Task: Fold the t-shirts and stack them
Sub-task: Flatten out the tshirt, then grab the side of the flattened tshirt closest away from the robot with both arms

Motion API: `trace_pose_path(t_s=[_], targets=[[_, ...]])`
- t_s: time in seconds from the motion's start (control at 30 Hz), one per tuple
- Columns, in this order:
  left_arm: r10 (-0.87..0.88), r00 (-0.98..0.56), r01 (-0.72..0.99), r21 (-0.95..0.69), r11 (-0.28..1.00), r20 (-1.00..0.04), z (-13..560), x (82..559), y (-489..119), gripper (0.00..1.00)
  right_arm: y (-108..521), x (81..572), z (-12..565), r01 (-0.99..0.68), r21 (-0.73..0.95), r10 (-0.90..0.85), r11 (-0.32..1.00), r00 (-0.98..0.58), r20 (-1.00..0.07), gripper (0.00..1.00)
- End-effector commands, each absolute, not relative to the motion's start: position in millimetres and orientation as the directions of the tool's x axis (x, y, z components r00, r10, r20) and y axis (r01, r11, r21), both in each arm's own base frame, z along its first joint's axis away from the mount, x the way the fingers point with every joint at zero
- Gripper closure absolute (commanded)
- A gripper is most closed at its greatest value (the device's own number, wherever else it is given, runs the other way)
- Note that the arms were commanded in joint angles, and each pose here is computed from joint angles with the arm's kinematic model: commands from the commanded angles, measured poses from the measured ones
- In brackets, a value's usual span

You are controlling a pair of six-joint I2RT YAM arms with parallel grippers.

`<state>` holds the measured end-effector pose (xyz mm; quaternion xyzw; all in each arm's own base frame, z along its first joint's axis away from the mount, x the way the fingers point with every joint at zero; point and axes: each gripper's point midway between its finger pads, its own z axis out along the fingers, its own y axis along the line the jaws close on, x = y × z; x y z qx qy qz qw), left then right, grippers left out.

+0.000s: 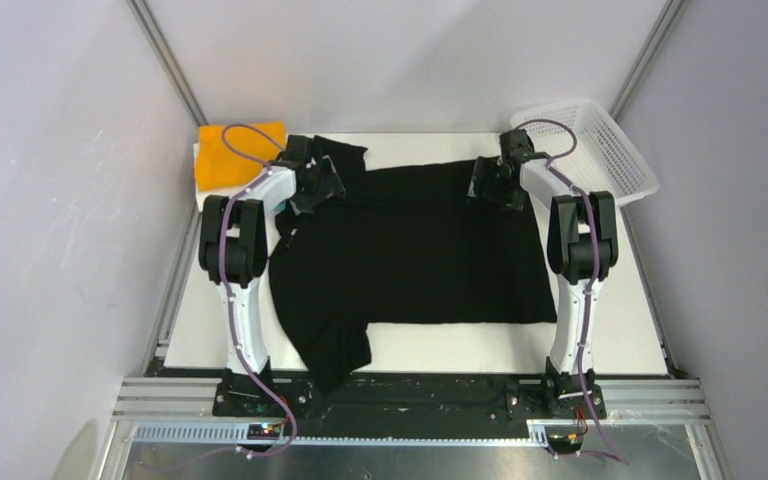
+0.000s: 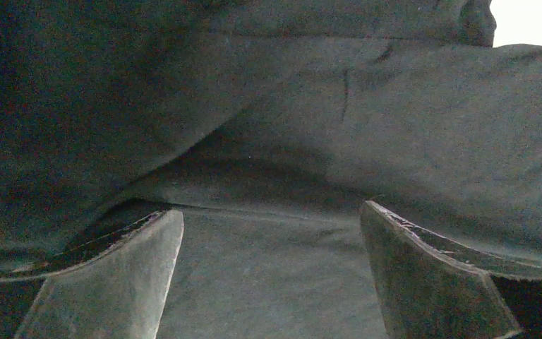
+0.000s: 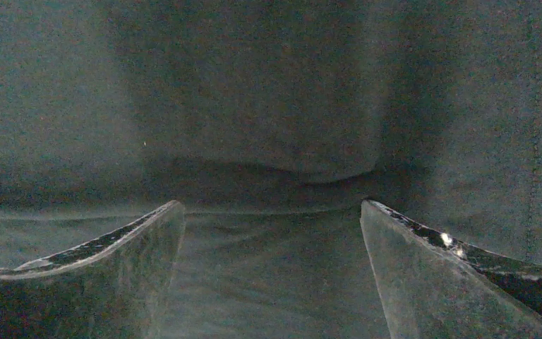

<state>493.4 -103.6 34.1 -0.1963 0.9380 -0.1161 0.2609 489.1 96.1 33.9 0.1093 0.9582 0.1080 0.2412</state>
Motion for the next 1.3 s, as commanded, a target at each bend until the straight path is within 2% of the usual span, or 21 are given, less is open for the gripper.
trace_pose_path(t_s=[0.0, 0.2, 0.33, 0.43, 0.47, 0.57, 0.63, 0.67, 0.77, 0.8, 0.83, 0.87, 0.9, 1.0, 1.13, 1.17, 1.27], targets=[[-0.377, -0.81, -0.267, -0.29, 0.919, -0.449, 36.2, 514.0, -99.1, 0.0, 91.4, 504.0, 28.9, 0.157, 0.236, 0.243, 0.959, -0.883, -0.402, 0.01], [-0.34, -0.813, -0.202, -0.318, 0.926, -0.473, 59.2, 513.7, -110.3, 0.0, 83.5, 510.2, 64.1, 0.149, 0.189, 0.223, 0.971, -0.851, -0.475, 0.01], [-0.293, -0.79, -0.155, -0.287, 0.945, -0.538, 95.3, 493.4, -120.0, 0.0, 92.4, 494.1, 105.1, 0.108, 0.188, 0.196, 0.976, -0.812, -0.55, 0.01], [-0.273, -0.752, -0.125, -0.277, 0.953, -0.6, 133.6, 472.6, -127.0, 0.0, 99.3, 463.8, 123.6, 0.094, 0.211, 0.203, 0.973, -0.787, -0.582, 0.01], [-0.255, -0.765, -0.112, -0.267, 0.957, -0.592, 129.6, 459.5, -133.8, 0.0, 98.0, 449.9, 111.7, 0.1, 0.207, 0.202, 0.973, -0.801, -0.564, 0.01], [-0.235, -0.745, -0.078, -0.269, 0.96, -0.624, 152.3, 428.6, -144.6, 0.0, 100.8, 419.1, 123.3, 0.094, 0.196, 0.193, 0.976, -0.788, -0.584, 0.01], [-0.212, -0.763, -0.071, -0.248, 0.966, -0.61, 142.9, 396.4, -148.8, 0.0, 98.1, 396.0, 115.5, 0.115, 0.157, 0.186, 0.981, -0.794, -0.579, 0.01], [-0.206, -0.741, -0.053, -0.25, 0.967, -0.639, 157.1, 383.2, -154.1, 0.0, 93.4, 380.9, 113.6, 0.127, 0.142, 0.187, 0.982, -0.791, -0.583, 0.0], [-0.17, -0.772, -0.042, -0.218, 0.975, -0.612, 133.3, 333.2, -157.6, 0.0, 87.8, 357.5, 118.6, 0.174, 0.184, 0.25, 0.968, -0.758, -0.602, 0.0], [-0.163, -0.757, -0.015, -0.232, 0.973, -0.633, 142.0, 317.4, -165.2, 0.0, 79.8, 343.7, 118.8, 0.196, 0.196, 0.276, 0.961, -0.744, -0.609, 0.01], [-0.142, -0.782, -0.016, -0.208, 0.978, -0.607, 122.0, 297.2, -161.3, 0.0, 76.3, 340.9, 122.4, 0.227, 0.222, 0.317, 0.948, -0.717, -0.621, 0.01], [-0.137, -0.767, 0.014, -0.23, 0.973, -0.627, 129.7, 281.5, -169.5, 0.0, 66.9, 328.0, 121.7, 0.255, 0.24, 0.35, 0.937, -0.695, -0.628, 0.01], [-0.091, -0.796, 0.049, -0.213, 0.976, -0.599, 111.2, 256.6, -172.9, 0.0, 64.1, 324.9, 122.9, 0.281, 0.273, 0.392, 0.92, -0.671, -0.629, 0.01], [-0.103, -0.816, 0.07, -0.274, 0.959, -0.568, 102.1, 207.9, -175.2, 0.0, 50.0, 304.4, 120.2, 0.329, 0.334, 0.469, 0.883, -0.615, -0.634, 0.01], [-0.031, -0.892, 0.111, -0.284, 0.952, -0.452, 68.2, 137.1, -169.3, 0.0, 45.0, 293.4, 121.0, 0.322, 0.354, 0.479, 0.878, -0.584, -0.655, 0.01], [-0.004, -0.919, 0.121, -0.292, 0.949, -0.393, 55.3, 115.7, -169.6, 0.01, 42.7, 290.6, 119.8, 0.33, 0.349, 0.48, 0.877, -0.583, -0.656, 0.01], [0.023, -0.95, 0.118, -0.292, 0.949, -0.311, 37.3, 83.0, -164.0, 0.09, 38.5, 286.3, 116.2, 0.344, 0.339, 0.483, 0.876, -0.588, -0.649, 0.01]])
